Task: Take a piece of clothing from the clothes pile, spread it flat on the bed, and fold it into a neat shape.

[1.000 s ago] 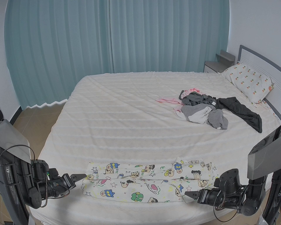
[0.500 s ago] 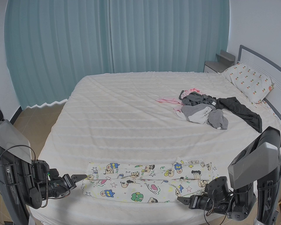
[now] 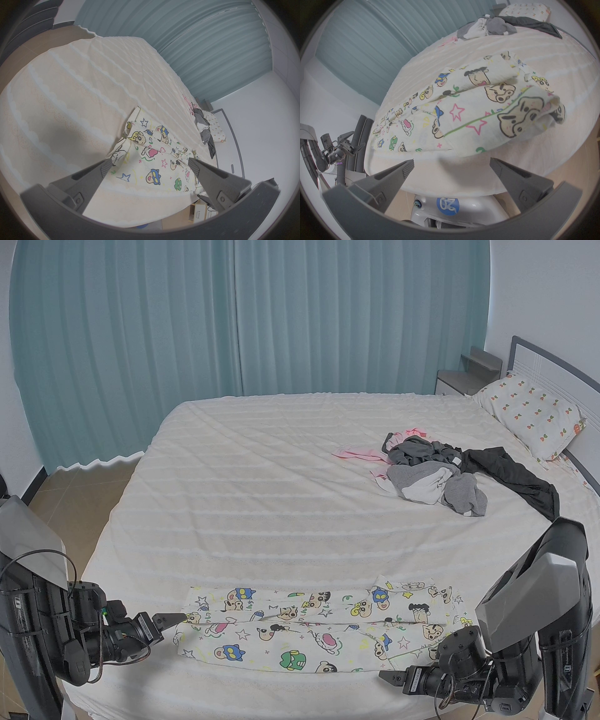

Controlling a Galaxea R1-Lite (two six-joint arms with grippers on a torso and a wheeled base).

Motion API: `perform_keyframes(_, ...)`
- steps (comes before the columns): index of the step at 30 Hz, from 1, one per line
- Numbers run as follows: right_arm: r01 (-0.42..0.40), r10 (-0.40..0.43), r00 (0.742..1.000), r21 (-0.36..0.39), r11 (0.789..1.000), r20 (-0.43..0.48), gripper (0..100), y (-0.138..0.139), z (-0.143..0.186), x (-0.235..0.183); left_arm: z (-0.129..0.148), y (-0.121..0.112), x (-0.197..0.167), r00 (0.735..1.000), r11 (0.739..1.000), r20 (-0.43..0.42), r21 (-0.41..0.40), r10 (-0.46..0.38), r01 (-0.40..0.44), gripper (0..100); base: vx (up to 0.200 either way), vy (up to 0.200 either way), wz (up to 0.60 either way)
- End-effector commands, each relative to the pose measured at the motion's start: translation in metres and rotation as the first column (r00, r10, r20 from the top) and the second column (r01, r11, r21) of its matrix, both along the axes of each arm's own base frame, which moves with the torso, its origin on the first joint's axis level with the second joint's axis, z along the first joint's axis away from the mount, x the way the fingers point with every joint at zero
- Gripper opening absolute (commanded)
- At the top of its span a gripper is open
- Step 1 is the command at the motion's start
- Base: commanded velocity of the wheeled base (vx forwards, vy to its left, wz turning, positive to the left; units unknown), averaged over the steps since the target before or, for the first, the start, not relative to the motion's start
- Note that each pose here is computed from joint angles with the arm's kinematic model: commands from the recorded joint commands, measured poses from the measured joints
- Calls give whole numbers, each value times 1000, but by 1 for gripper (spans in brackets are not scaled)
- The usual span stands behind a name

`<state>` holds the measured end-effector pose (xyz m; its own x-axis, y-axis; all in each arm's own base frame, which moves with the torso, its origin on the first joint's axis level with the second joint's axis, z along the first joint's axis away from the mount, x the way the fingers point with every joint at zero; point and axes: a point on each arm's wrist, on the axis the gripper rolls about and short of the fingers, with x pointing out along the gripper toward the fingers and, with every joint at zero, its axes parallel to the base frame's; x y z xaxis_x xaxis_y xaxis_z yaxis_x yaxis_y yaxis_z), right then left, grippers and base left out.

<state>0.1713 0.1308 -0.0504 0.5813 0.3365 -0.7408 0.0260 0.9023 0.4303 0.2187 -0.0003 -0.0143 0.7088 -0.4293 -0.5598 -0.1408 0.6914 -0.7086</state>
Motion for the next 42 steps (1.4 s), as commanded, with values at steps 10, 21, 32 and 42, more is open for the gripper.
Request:
perform_keyframes(10, 54, -56, 998, 64, 997, 30, 100, 6, -2, 15, 1, 0, -3, 1000, 1000, 0, -1, 0, 0, 100, 0, 0, 0)
perform_keyframes(21, 68, -71, 997, 82, 994, 36, 0, 7, -1, 17, 1, 0, -3, 1000, 1000, 0, -1, 0, 0, 100, 0, 0, 0)
perform_keyframes(32, 38, -43, 998, 106, 994, 54, 0, 14, 5, 15, 0, 0, -3, 1000, 1000, -2, 1, 2, -2, 100, 0, 0, 0)
perform_keyframes(42, 16, -23, 998, 111, 994, 61, 0, 18, 6, 14, 0, 0, -3, 1000, 1000, -5, 1, 2, -2, 100, 0, 0, 0)
